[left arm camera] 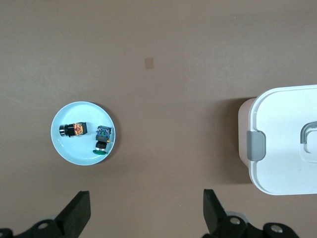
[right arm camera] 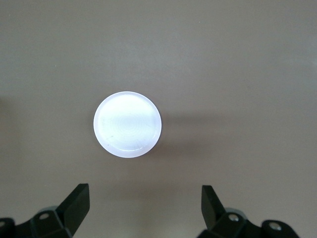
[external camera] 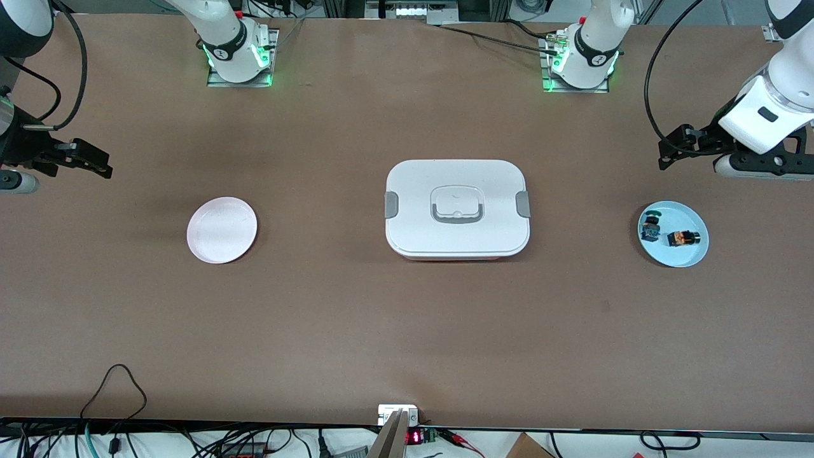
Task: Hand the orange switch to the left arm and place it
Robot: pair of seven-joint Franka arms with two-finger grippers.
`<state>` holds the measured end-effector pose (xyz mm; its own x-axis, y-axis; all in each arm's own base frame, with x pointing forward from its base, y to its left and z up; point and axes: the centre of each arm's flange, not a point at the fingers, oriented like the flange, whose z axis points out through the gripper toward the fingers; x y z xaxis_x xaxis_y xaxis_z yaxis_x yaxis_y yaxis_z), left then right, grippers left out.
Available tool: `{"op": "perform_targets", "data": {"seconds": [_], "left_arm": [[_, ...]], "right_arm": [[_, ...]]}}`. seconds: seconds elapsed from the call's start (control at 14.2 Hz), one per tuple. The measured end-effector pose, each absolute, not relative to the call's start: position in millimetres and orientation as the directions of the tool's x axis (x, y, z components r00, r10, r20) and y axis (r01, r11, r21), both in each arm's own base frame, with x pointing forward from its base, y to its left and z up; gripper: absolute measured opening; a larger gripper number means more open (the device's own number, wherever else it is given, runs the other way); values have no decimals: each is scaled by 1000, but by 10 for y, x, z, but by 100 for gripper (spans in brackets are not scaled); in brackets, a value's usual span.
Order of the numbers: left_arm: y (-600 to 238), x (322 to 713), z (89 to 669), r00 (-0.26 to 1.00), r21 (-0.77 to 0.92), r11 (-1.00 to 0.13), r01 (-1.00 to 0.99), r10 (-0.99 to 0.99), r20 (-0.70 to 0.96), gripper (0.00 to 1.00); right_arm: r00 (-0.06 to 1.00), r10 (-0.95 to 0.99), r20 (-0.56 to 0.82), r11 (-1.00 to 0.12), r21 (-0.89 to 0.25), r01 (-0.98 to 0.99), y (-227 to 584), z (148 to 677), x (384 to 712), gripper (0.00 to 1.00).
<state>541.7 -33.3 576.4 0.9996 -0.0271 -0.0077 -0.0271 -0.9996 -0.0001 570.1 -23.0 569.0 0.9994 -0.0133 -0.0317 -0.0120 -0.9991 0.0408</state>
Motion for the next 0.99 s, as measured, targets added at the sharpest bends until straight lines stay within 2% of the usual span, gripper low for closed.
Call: {"op": "perform_targets", "data": {"seconds": [0.57, 0.99], "left_arm": [[-147, 5634, 5706, 1000, 2, -1000, 7, 7, -10, 100], [-174, 5639, 5712, 1000, 2, -1000, 1, 1, -12, 100]], "right_arm": [[1000, -13, -26, -999, 39, -12, -232, 5743, 5676, 100], [1000, -13, -27, -999, 39, -12, -233, 5742, 5675, 100]]}}
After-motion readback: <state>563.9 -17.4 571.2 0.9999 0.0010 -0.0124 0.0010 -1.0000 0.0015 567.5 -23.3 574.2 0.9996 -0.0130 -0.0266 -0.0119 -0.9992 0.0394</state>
